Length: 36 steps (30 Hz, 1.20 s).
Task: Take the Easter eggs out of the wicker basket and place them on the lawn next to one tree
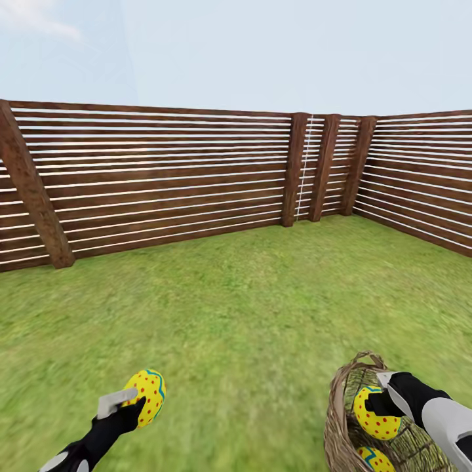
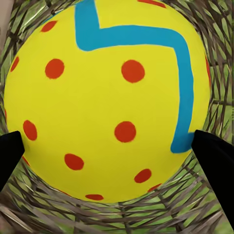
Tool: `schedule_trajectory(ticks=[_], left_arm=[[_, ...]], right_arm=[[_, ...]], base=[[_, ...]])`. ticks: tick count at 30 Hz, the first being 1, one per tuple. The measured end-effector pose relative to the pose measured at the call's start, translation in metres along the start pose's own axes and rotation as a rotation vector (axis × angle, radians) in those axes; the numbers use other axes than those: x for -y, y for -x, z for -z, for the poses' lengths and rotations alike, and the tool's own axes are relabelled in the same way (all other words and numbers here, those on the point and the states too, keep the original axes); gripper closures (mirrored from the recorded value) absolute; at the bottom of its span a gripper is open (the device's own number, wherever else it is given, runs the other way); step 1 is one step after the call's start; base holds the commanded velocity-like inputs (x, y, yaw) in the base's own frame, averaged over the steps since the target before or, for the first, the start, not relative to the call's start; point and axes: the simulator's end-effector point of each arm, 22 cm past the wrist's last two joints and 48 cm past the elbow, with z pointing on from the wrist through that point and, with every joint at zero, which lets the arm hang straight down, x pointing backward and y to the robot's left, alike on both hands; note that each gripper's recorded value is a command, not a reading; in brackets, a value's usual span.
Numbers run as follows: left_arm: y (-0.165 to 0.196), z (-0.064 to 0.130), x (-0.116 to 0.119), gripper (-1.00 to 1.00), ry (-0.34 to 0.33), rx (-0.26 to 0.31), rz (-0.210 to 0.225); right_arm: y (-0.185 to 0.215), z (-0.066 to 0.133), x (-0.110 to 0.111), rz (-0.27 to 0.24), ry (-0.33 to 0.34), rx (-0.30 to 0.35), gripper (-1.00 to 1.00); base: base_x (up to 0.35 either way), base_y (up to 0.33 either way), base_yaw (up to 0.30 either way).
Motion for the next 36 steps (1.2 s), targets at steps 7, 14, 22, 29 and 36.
schedule_trajectory(ticks=[7,14,22,29,36], left_arm=[[-0.050,0.017,0.017,1.00,0.011,-0.253,0.089],[-0.045,0.024,0.024,1.00,0.012,-0.271,0.088],[-0.037,0.029,0.046,1.00,-0.023,-0.293,0.058],[-0.045,0.042,0.059,1.00,-0.030,-0.395,0.007],[-0.044,0.058,0.058,1.00,-0.008,-0.478,-0.010]], right_arm=[[0.006,0.013,0.001,0.003,0.001,0.000,1.00],[0.013,0.025,0.003,0.004,0.002,0.000,1.00],[0.017,0.039,0.004,0.003,0.004,-0.005,1.00],[0.022,0.052,0.006,0.005,0.004,-0.006,1.00],[0.028,0.064,0.007,0.006,0.006,-0.006,1.00]], base=[[0.000,0.000,0.000],[0.000,0.000,0.000],[0.000,0.000,0.000],[0.000,0.000,0.000],[0.000,0.000,0.000]])
